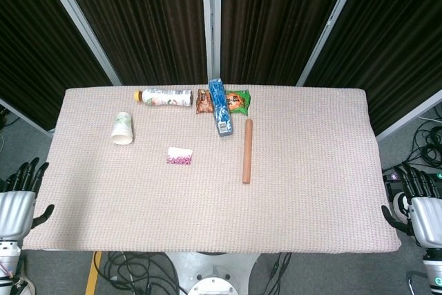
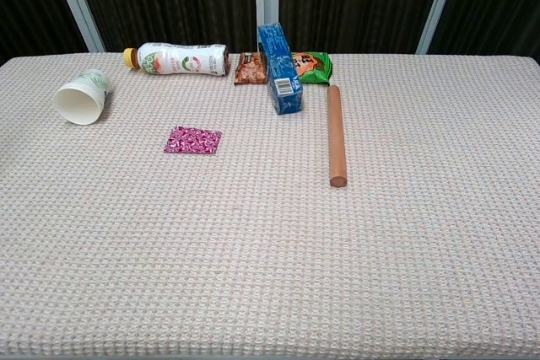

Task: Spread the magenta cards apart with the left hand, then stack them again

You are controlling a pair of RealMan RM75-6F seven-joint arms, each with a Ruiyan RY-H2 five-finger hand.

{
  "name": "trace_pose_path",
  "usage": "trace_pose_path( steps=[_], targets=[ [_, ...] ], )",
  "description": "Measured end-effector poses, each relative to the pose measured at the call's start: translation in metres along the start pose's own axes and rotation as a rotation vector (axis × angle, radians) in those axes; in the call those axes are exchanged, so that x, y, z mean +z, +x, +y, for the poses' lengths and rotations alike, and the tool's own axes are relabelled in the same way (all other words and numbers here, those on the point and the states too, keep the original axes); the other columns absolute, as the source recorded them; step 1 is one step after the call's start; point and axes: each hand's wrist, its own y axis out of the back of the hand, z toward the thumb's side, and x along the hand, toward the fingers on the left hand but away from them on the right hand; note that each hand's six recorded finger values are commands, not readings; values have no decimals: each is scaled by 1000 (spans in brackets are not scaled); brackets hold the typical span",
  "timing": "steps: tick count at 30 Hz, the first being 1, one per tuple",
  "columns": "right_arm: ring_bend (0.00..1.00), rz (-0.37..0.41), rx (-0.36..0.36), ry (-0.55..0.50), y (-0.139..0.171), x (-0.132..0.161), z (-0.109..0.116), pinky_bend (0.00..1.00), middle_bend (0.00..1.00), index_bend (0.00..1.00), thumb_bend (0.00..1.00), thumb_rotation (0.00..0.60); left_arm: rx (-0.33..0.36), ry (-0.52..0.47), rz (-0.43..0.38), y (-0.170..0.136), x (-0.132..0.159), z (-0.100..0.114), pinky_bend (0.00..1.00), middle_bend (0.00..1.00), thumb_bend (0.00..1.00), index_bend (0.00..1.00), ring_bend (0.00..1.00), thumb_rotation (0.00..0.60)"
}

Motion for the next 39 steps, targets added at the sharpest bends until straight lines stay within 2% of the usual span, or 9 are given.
trace_pose_path(
  steps=[9, 15, 20, 25, 29, 35, 39],
  targets=[
    [0, 2, -5, 1, 1, -1, 2, 0, 0, 31, 237, 540, -13, -6, -18, 2, 2, -2, 196, 48, 286, 68, 52, 600],
    [0, 17, -9, 14, -4, 2, 5, 0, 0, 31, 238, 542, -37, -10, -80, 19, 12, -4, 221, 67, 285, 82, 78, 600],
    [0, 34, -8, 21, -9, 7, 6, 0, 0, 32, 238, 541, -31, -2, -183, 49, 32, -1, 434, 217, 286, 126, 184, 600],
    [0, 38, -4, 28, -11, 10, 6, 0, 0, 33, 238, 543, -26, 14, -300, 83, 60, 0, 702, 416, 302, 185, 421, 600],
    [0, 35, -1, 32, -12, 10, 6, 0, 0, 32, 237, 542, -45, 28, -397, 106, 88, -6, 857, 546, 335, 213, 574, 600],
    [0, 28, 3, 40, -12, 10, 6, 0, 0, 33, 239, 539, -108, 54, -513, 139, 129, -25, 943, 684, 392, 219, 697, 600],
    [0, 20, 6, 45, -12, 9, 7, 0, 1, 37, 237, 544, -166, 83, -553, 156, 150, -41, 952, 704, 435, 219, 736, 600]
  ],
)
